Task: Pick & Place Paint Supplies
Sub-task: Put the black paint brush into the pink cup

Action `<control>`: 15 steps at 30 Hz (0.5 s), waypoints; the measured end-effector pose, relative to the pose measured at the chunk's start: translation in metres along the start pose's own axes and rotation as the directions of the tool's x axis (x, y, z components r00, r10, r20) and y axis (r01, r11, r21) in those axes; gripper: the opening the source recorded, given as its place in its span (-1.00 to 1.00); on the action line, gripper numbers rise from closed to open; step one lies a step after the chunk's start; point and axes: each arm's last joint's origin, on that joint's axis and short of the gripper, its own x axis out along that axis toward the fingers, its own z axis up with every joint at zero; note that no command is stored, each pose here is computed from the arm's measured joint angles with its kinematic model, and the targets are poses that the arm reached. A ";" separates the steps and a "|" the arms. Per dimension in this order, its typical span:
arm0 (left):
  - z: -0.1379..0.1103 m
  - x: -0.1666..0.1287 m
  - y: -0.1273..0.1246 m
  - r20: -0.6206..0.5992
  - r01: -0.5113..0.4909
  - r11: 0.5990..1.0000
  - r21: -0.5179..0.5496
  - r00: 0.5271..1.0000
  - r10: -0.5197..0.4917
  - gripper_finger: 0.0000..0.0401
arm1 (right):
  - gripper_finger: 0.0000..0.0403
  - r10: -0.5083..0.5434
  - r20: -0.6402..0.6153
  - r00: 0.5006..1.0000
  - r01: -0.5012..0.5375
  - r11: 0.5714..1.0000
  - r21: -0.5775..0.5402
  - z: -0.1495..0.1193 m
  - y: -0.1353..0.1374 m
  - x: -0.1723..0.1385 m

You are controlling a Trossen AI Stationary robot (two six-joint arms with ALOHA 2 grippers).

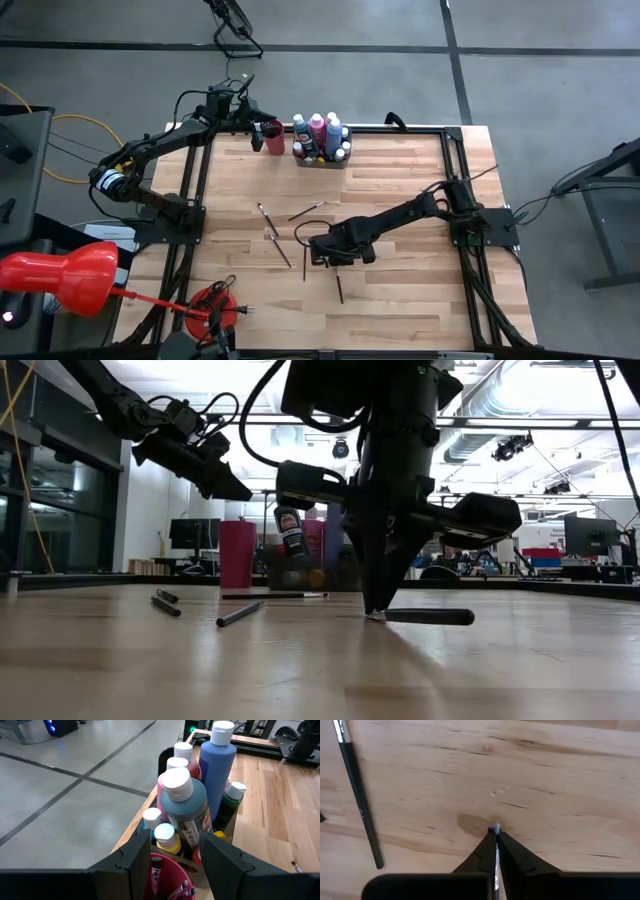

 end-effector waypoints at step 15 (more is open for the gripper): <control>0.002 0.000 -0.005 0.050 0.162 0.987 0.002 0.985 -0.162 -0.18 | -0.99 0.149 0.300 0.942 -0.110 0.983 -0.144 0.025 -0.001 -0.080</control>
